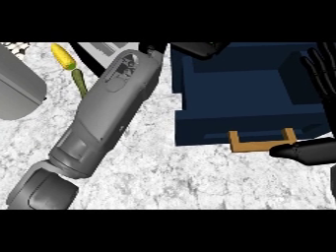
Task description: Pick up the cup, place it into the drawer and close the drawer
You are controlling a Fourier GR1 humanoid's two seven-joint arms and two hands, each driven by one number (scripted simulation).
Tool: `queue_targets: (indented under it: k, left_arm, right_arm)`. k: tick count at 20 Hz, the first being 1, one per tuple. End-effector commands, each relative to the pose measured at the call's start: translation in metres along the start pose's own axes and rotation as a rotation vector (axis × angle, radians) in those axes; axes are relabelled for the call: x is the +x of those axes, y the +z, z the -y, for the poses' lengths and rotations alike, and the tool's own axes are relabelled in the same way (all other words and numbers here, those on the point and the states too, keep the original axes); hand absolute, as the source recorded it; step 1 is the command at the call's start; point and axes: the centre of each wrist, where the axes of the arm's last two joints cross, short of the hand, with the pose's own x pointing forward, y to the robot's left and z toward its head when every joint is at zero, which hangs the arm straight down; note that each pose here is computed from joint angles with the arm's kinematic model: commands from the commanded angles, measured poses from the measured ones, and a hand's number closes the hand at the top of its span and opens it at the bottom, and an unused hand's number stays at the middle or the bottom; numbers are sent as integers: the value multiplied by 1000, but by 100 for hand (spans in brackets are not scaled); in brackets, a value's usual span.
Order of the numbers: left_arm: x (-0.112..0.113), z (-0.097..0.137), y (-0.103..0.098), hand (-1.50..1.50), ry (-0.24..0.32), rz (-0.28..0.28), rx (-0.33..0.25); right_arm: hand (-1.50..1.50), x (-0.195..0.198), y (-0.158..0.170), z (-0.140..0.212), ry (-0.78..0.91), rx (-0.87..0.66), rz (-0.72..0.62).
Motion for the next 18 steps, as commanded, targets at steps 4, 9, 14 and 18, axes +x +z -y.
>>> queue_targets:
  k: [4, 9, 14, 18]
  left_arm:
    - [0, 16, -10, 150, -145, -123, 0]
    - [-27, 12, 5, 150, -188, -247, -122]
    - [-57, 4, 26, 150, -216, -280, -142]
    - [-47, 8, 21, -150, -120, -239, -124]
  right_arm:
    - [-150, -2, -17, -8, -19, 25, 31]
    - [-150, 4, -20, -16, -38, 68, 44]
    - [-150, 10, -33, -23, -31, 103, 75]
    - [-150, 17, -39, -29, -53, 157, 92]
